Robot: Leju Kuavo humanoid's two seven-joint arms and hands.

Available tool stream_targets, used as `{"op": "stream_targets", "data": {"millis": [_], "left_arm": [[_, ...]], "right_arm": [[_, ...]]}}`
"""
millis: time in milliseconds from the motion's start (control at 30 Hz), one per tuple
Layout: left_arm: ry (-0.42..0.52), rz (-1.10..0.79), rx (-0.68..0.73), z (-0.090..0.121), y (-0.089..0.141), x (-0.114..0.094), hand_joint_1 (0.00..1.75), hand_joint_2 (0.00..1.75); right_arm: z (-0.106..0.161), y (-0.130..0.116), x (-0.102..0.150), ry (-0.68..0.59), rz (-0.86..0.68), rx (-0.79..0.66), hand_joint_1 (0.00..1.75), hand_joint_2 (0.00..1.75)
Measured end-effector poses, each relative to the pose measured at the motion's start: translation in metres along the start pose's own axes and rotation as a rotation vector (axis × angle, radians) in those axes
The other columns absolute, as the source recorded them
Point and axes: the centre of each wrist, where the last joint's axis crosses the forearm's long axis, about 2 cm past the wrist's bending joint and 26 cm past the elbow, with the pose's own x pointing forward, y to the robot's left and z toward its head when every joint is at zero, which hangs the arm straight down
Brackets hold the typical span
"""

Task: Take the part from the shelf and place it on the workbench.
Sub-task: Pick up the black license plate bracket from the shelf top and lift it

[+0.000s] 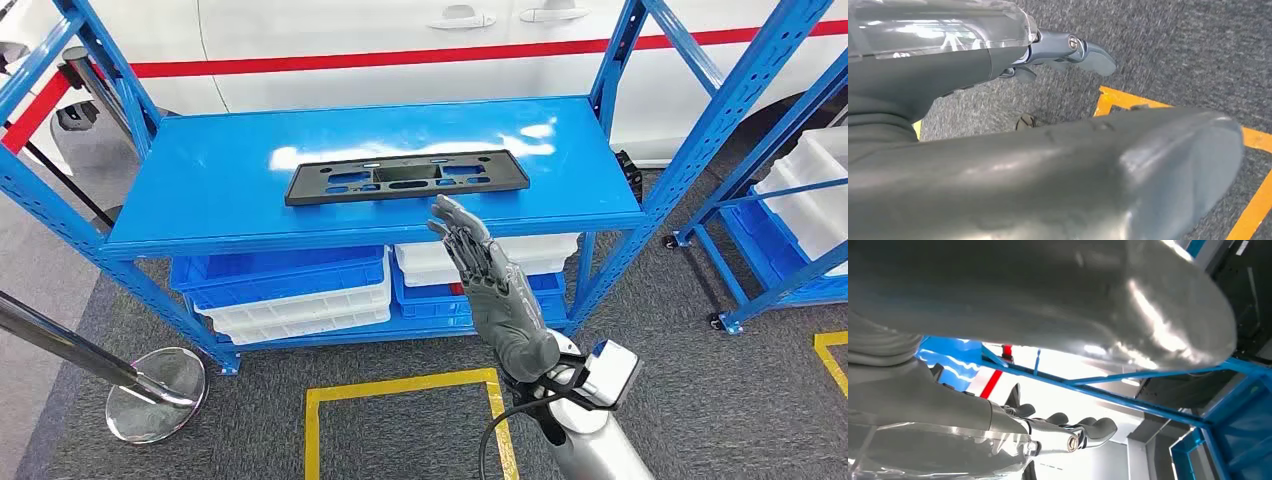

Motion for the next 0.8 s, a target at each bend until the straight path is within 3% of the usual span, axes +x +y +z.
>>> {"op": "stream_targets", "data": {"millis": [800], "left_arm": [[-0.009,0.015,0.011,0.0012,0.0033,-0.0033,0.00,0.00]], "right_arm": [[-0.0031,0.0042,-0.0092,0.016,-0.025,0.007,0.00,0.00]]}}
